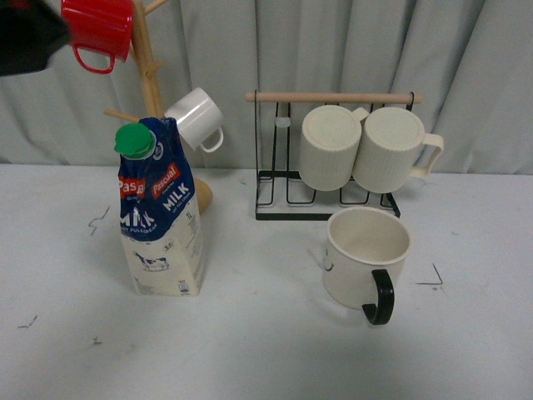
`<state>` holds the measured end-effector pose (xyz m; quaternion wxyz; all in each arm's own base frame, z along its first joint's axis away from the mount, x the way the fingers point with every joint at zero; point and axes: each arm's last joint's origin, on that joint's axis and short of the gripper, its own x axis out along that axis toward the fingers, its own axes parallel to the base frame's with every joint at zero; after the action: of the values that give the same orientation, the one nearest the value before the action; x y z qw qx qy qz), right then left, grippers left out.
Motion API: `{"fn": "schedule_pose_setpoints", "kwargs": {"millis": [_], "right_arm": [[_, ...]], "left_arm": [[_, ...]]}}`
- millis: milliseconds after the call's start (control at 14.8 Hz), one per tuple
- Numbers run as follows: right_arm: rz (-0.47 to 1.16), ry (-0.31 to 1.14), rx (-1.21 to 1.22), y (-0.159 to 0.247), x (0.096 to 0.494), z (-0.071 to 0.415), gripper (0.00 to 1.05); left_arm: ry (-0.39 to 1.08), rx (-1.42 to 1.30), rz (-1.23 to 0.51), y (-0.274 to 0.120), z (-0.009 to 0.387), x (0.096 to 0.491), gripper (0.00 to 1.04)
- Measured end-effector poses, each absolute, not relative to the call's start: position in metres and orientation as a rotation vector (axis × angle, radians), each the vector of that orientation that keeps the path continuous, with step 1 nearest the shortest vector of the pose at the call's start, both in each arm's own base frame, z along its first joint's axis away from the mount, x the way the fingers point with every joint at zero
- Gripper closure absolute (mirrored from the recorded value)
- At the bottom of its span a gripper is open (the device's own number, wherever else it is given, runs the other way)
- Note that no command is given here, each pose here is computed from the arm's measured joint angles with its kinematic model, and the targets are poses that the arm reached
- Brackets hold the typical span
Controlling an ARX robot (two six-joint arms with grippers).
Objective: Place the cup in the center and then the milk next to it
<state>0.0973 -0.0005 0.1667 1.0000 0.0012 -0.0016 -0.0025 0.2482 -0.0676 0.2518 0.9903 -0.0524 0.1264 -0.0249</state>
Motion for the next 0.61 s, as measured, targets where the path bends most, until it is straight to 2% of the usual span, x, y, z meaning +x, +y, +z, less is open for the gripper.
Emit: {"fn": "schedule_pose_setpoints", "kwargs": {"millis": [67,337,607], "right_arm": [[-0.005,-0.003,0.002,-0.001,0.097,0.167,0.06],[-0.005,-0.003,0.002,-0.001,0.097,0.167,0.06],[-0.005,-0.004,0.002,-0.001,0.097,0.167,0.06]], "left_arm": [[0.352,-0.055,-0.086,-0.095,0.239,0.303,0.07],[0.455,-0.018,-0.056,-0.101,0.22,0.332,0.07],[0.556,-0.005,-0.001,-0.089,0.204,0.336,0.07]]}}
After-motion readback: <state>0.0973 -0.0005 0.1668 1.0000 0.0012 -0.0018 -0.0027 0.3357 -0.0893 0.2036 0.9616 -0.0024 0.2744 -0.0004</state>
